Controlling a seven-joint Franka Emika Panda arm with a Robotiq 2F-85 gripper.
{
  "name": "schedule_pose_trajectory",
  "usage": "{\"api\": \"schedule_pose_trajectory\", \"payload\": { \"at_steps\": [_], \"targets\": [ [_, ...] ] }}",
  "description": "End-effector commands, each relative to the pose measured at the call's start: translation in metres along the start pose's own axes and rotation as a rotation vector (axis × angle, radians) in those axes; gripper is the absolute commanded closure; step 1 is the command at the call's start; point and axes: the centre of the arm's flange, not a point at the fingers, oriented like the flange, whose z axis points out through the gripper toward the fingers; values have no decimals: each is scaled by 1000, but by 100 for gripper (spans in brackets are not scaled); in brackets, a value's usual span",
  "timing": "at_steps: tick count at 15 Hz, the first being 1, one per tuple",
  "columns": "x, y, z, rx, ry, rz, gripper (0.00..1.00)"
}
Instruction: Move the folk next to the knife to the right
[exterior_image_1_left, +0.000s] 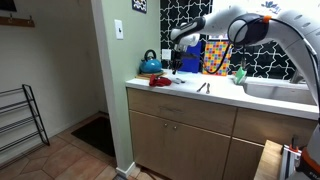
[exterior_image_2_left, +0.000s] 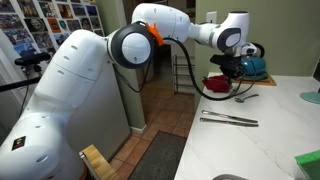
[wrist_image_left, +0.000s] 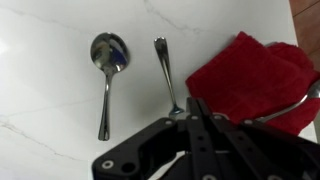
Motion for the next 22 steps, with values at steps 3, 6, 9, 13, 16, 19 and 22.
{"api": "schedule_pose_trajectory", "payload": {
  "at_steps": [3, 6, 9, 13, 16, 19, 22],
  "targets": [
    [-28, 4, 10, -41, -45, -88, 99],
    [-28, 7, 19, -66, -57, -94, 99],
    [-27, 6, 26, -86, -55, -97, 96],
    [-23, 4, 37, -111, -37, -110, 84],
    [-19, 2, 45, -110, -23, -123, 90],
    [-15, 4, 53, -116, -5, -134, 90],
    [-13, 6, 59, -131, 12, -147, 89]
  ]
}}
